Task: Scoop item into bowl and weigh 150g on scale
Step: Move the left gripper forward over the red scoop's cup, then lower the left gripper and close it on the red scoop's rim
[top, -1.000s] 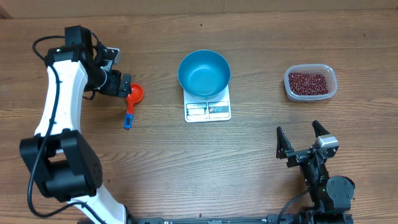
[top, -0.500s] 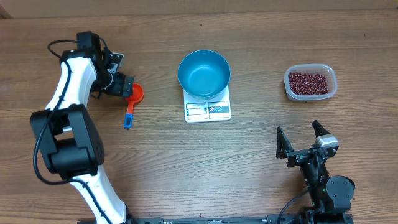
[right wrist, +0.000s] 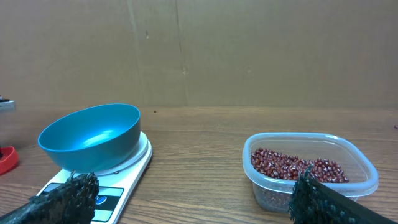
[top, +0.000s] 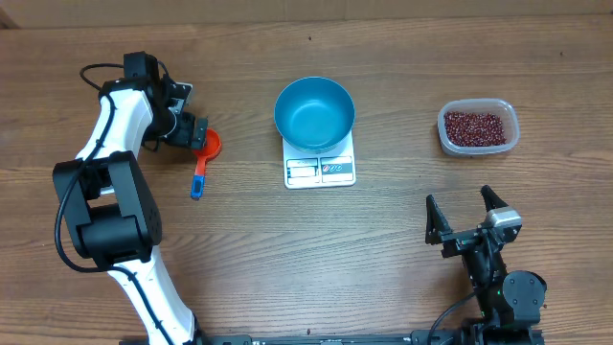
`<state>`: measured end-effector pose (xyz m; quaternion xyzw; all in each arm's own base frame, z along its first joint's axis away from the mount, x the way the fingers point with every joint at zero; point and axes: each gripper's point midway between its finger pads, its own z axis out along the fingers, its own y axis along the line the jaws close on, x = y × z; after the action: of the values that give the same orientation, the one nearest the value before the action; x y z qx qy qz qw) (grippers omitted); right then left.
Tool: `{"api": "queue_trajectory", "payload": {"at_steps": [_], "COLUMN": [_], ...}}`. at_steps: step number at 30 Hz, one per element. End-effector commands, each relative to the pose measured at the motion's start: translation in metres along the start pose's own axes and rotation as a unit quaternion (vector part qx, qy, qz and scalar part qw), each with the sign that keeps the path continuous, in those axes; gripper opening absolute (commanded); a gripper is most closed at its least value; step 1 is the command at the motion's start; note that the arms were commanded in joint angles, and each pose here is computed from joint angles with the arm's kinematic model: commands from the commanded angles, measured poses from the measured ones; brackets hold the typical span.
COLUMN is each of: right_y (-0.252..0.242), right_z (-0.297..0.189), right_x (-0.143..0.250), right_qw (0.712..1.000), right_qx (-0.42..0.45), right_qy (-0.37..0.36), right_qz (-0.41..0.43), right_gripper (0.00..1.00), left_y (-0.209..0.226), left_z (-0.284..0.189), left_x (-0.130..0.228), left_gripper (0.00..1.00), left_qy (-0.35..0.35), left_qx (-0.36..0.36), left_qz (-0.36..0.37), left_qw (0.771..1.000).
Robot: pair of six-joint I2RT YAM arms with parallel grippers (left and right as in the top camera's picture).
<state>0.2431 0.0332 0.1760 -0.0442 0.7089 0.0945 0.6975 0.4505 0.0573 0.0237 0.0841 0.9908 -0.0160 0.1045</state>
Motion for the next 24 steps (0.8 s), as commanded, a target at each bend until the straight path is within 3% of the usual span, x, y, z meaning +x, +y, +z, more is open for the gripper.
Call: {"api": "queue_trajectory", "payload": {"at_steps": [1,24], "right_y": [-0.001,-0.001], "right_z": [0.000,0.000], "right_x": [0.003,0.003], "right_qw": [1.000,1.000], "right_qx": [0.002,0.002], "right_qy": [0.000,0.000], "right_qz": [-0.001,-0.001], "right_gripper": [1.00,1.00], "left_y": [0.003,-0.007], "left_z": [0.000,0.014], "left_x": [-0.009,0.002], "left_gripper": [1.00,1.00], "left_qy": [-0.012,0.026], "left_qx": [-0.005,-0.020], "left_qz": [0.010,0.022], "left_qw": [1.000,0.999]}}
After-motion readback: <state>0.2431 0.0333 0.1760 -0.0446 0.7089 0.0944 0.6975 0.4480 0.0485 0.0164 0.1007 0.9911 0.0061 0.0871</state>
